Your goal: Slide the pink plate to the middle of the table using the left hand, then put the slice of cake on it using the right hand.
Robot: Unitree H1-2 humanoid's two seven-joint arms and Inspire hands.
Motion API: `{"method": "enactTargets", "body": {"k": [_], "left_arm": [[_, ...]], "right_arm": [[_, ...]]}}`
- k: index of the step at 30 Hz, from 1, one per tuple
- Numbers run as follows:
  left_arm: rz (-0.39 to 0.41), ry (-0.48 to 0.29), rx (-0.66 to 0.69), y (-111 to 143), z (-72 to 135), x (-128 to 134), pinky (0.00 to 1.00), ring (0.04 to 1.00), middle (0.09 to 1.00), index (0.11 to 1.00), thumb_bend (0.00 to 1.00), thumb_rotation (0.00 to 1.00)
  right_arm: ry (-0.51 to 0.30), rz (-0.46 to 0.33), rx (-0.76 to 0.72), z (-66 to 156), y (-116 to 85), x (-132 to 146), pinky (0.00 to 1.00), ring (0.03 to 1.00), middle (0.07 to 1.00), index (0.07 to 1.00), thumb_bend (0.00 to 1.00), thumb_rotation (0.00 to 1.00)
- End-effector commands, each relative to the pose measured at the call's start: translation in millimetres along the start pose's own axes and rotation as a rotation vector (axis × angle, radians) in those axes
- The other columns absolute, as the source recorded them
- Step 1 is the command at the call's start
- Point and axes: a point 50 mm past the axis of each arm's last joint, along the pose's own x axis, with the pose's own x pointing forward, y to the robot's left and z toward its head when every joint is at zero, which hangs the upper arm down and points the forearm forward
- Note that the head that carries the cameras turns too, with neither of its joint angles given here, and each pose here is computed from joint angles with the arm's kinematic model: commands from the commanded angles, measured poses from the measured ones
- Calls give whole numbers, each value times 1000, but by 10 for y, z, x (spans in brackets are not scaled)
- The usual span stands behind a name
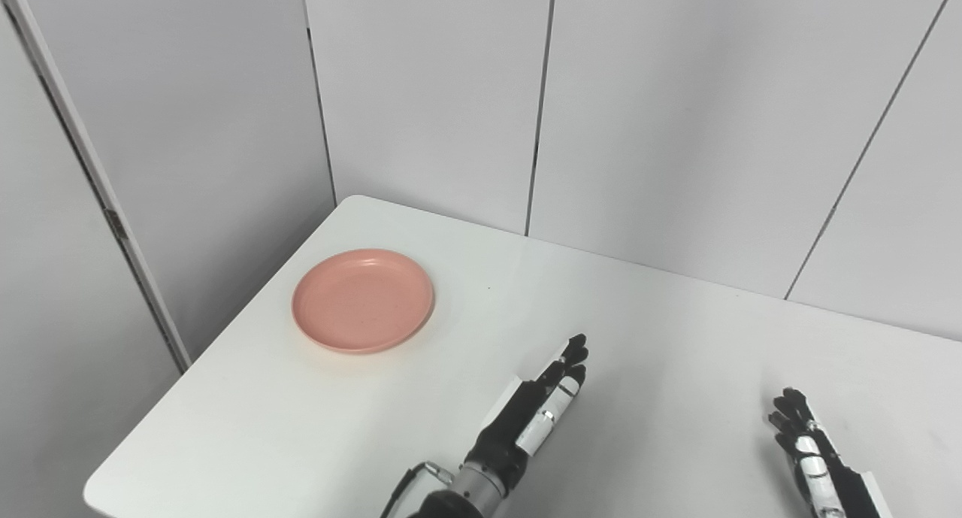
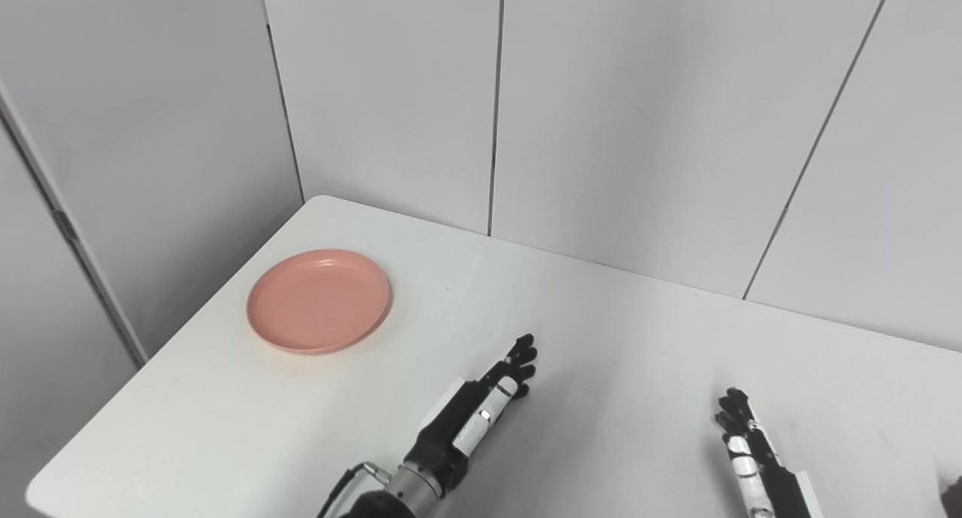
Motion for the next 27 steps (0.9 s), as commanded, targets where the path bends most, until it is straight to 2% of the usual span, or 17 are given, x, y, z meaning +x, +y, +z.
{"method": "enactTargets", "body": {"k": [1, 5, 8, 11, 15, 19, 27], "left_arm": [[-30, -121, 5, 42, 382, 204, 912, 948, 962, 945, 381, 1000], [-40, -173, -2, 178, 769, 352, 880, 897, 922, 911, 439, 998], [-42, -180, -7, 259, 945, 384, 873, 886, 914, 904, 450, 994], [-22, -207, -11, 396, 1170, 404, 825, 843, 872, 859, 438, 998], [43, -250, 25, 672, 1413, 380, 836, 862, 876, 858, 434, 1000], [115, -291, 38, 940, 1560, 346, 850, 869, 877, 858, 396, 1000], [272, -324, 22, 1629, 1666, 224, 846, 855, 862, 838, 397, 998]], "right_arm": [[51, -4, 7, -124, -5, -147, 985, 944, 955, 962, 198, 1000], [51, -1, 11, -107, -17, -140, 988, 946, 956, 965, 183, 1000], [51, 3, 19, -100, -23, -137, 992, 947, 958, 966, 187, 1000], [50, 4, 26, -95, -30, -135, 995, 949, 958, 966, 179, 1000], [52, 3, 32, -90, -35, -132, 994, 947, 956, 964, 179, 1000], [51, 3, 30, -87, -36, -119, 993, 948, 956, 962, 174, 1000], [50, 1, 21, -98, -34, -97, 974, 936, 946, 956, 169, 1000]]}}
